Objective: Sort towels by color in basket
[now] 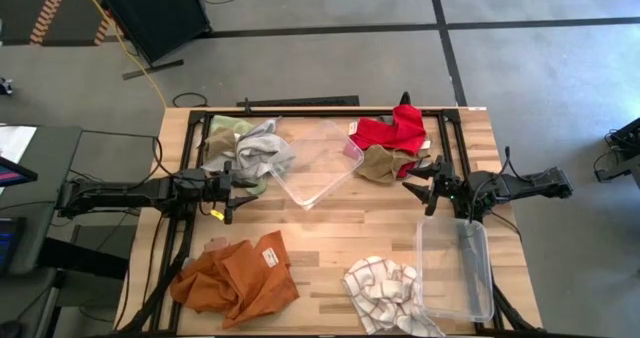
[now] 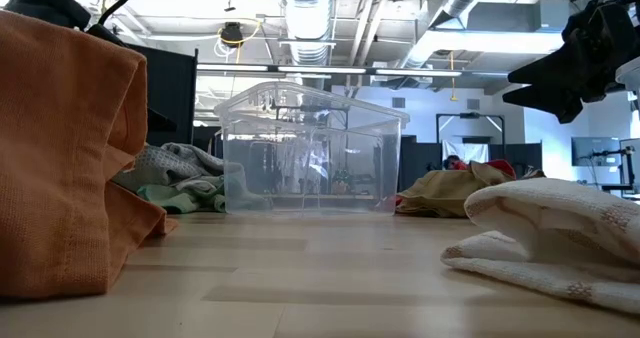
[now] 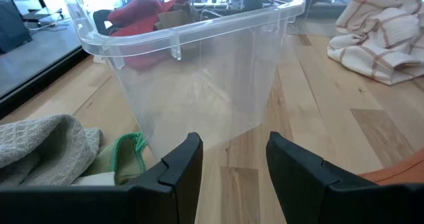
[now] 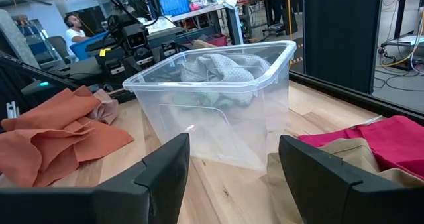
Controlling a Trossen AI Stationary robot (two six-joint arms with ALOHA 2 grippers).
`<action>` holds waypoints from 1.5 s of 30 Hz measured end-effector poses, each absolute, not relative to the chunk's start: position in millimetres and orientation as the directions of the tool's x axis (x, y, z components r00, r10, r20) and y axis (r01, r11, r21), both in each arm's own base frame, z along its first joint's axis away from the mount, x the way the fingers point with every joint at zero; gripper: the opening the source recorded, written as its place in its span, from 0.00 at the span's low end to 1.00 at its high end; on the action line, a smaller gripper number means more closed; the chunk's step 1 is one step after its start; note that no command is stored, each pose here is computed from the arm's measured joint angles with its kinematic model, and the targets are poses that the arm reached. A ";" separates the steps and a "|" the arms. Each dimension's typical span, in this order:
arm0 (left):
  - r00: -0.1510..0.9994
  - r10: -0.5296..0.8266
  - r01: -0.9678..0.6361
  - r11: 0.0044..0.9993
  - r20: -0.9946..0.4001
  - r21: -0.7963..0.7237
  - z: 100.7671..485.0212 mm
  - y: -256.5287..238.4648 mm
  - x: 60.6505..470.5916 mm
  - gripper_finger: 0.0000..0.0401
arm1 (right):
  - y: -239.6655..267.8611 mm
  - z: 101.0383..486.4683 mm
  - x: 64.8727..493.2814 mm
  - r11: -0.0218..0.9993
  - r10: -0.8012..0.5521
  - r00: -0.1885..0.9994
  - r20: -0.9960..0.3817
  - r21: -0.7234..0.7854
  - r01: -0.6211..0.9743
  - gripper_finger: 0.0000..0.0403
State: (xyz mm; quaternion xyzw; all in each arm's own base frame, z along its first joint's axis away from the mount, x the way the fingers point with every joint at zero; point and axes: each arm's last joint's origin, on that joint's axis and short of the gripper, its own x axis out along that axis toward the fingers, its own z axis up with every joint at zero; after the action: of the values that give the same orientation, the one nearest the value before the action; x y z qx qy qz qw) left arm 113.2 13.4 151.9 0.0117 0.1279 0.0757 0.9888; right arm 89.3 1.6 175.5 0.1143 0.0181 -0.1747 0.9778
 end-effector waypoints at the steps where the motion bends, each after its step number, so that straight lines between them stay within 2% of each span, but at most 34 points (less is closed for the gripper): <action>1: 0.956 0.153 -0.147 0.988 -0.252 0.043 151.7 13.4 113.2 0.40 | 1.6 175.5 89.3 0.913 -0.338 0.938 -0.075 0.217 0.346 0.64; 7: 0.956 0.152 -0.146 0.988 -0.252 0.042 151.7 13.4 113.2 0.40 | 1.6 175.5 89.3 0.905 -0.337 0.938 -0.075 0.248 0.345 0.64; 12: 0.956 0.152 -0.146 0.988 -0.252 0.042 151.8 13.4 113.2 0.40 | 1.6 175.9 89.4 0.867 -0.337 0.939 -0.070 0.366 0.339 0.64; 17: 0.956 0.152 -0.146 0.988 -0.252 0.042 151.7 13.3 113.3 0.40 | 1.7 184.4 89.7 0.854 -0.337 0.942 0.011 0.426 0.300 0.64; 27: 0.956 0.152 -0.146 0.988 -0.252 0.043 151.7 13.3 113.3 0.40 | 2.3 207.2 86.7 0.899 -0.327 0.918 0.223 0.375 0.228 0.64; 45: 0.956 0.152 -0.146 0.988 -0.252 0.043 151.8 13.3 113.3 0.40 | 8.1 228.1 86.4 0.930 -0.271 0.896 0.351 0.337 0.149 0.64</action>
State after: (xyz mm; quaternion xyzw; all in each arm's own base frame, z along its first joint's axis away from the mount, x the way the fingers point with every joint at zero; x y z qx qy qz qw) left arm 113.3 13.3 151.8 0.0117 0.1281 0.0755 0.9888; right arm 86.4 8.1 228.1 0.1527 -0.1997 -0.1090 0.9617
